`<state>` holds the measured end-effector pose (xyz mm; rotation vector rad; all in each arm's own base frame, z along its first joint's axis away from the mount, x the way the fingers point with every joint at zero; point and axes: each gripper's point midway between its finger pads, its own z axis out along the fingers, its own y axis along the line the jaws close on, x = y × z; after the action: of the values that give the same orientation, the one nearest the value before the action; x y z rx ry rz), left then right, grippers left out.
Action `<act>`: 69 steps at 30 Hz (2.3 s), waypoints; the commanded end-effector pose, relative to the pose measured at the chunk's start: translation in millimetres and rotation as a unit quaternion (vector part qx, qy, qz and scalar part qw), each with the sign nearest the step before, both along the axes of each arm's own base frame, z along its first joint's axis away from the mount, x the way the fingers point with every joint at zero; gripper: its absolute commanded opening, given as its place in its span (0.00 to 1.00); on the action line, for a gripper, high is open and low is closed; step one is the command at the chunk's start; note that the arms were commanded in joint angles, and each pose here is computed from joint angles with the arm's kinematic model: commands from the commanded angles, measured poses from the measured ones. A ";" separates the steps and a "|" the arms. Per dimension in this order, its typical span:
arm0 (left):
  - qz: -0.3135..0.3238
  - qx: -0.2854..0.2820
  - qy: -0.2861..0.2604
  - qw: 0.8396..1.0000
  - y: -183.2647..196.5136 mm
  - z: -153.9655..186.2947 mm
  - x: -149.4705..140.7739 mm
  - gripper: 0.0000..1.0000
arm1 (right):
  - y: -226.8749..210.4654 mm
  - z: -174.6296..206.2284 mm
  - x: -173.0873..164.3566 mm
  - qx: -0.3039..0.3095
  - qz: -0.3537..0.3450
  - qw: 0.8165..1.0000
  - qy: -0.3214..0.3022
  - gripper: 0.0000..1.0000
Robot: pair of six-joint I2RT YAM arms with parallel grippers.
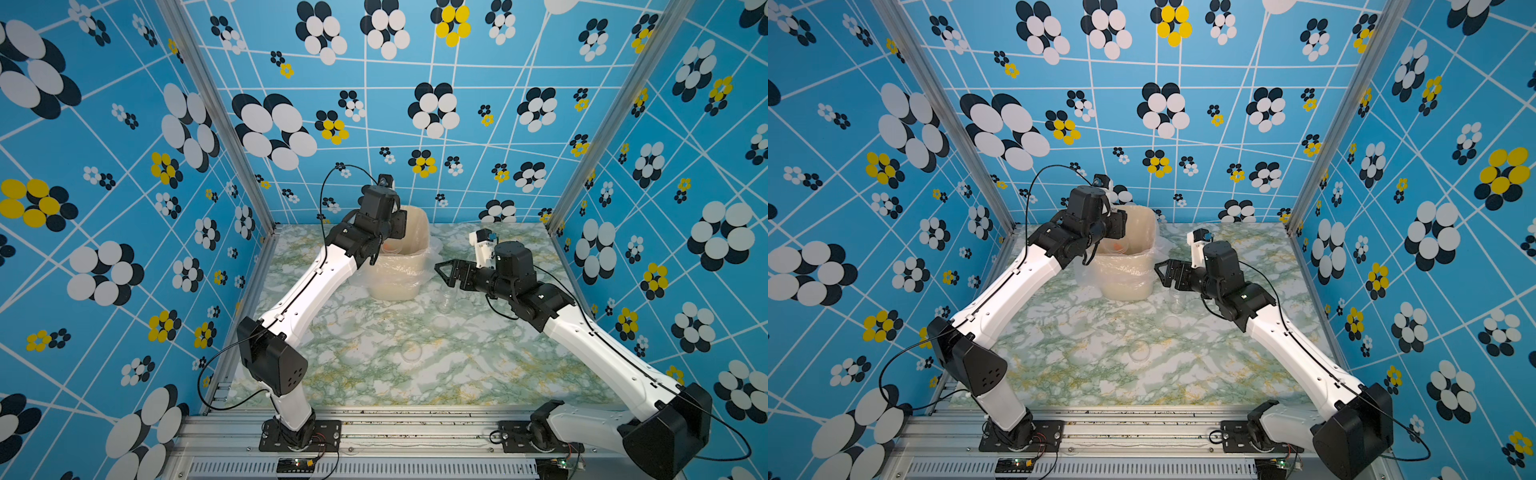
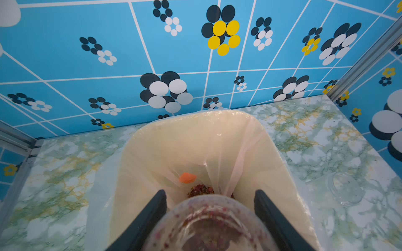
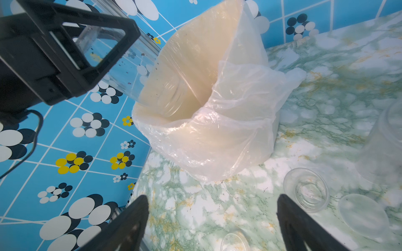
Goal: Empty the moldy dried flower tea in the jars
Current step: Pour the moldy dried flower tea into the trash bin, then place the jar at the center of the board.
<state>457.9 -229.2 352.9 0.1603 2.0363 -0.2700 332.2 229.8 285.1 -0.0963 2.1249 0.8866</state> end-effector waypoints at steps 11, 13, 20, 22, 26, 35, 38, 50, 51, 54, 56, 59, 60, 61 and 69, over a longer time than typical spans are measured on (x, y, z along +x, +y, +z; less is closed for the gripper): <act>0.038 -0.327 0.002 0.944 54.2 40.6 -5.6 0.00 | 11.8 11.1 -0.8 0.069 0.017 0.997 0.003 0.95; 0.037 -0.367 0.013 0.929 56.7 40.0 -6.4 0.00 | 17.6 18.7 -0.5 0.099 0.024 0.995 0.004 0.95; 0.014 -0.480 0.050 0.876 56.3 44.6 -8.8 0.00 | 38.8 53.4 6.0 0.214 0.051 0.975 0.007 0.95; 0.006 -0.504 0.058 0.862 53.8 46.7 -11.6 0.00 | 43.7 61.1 9.3 0.242 0.055 0.969 0.011 0.95; -0.008 -0.536 0.073 0.841 48.7 51.0 -17.6 0.00 | 50.8 72.3 16.7 0.277 0.061 0.959 0.014 0.95; -0.025 -0.596 0.100 0.796 42.1 50.4 -24.3 0.00 | 61.4 84.7 29.4 0.326 0.069 0.943 0.023 0.95; -0.024 -0.600 0.107 0.792 41.0 46.9 -24.8 0.00 | 65.1 87.1 31.7 0.331 0.073 0.940 0.025 0.95; -0.023 -0.601 0.116 0.790 38.5 39.7 -25.3 0.00 | 82.7 98.7 40.7 0.338 0.090 0.936 0.028 0.95; -0.022 -0.601 0.117 0.790 38.8 38.9 -25.2 0.00 | 84.7 100.8 41.4 0.339 0.092 0.936 0.028 0.95; -0.023 -0.602 0.115 0.790 39.1 40.2 -26.1 0.00 | 89.4 103.4 44.9 0.337 0.093 0.936 0.030 0.95; -0.024 -0.602 0.114 0.790 38.8 41.3 -26.9 0.00 | 93.2 101.5 47.7 0.335 0.093 0.937 0.034 0.95; -0.024 -0.602 0.115 0.790 39.1 41.5 -27.4 0.00 | 98.5 103.3 49.6 0.334 0.096 0.937 0.035 0.95; -0.025 -0.602 0.116 0.790 39.0 41.2 -27.8 0.00 | 100.4 104.6 49.8 0.335 0.098 0.937 0.035 0.95; -0.025 -0.602 0.116 0.790 38.8 41.0 -28.1 0.00 | 102.1 104.9 50.6 0.334 0.099 0.937 0.035 0.95; -0.028 -0.603 0.112 0.789 39.9 45.9 -31.0 0.00 | 113.1 106.4 52.9 0.333 0.105 0.936 0.039 0.94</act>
<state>438.9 -190.4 380.1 -0.6932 1.7463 -1.5780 388.2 335.6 381.3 0.0971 1.8059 1.6978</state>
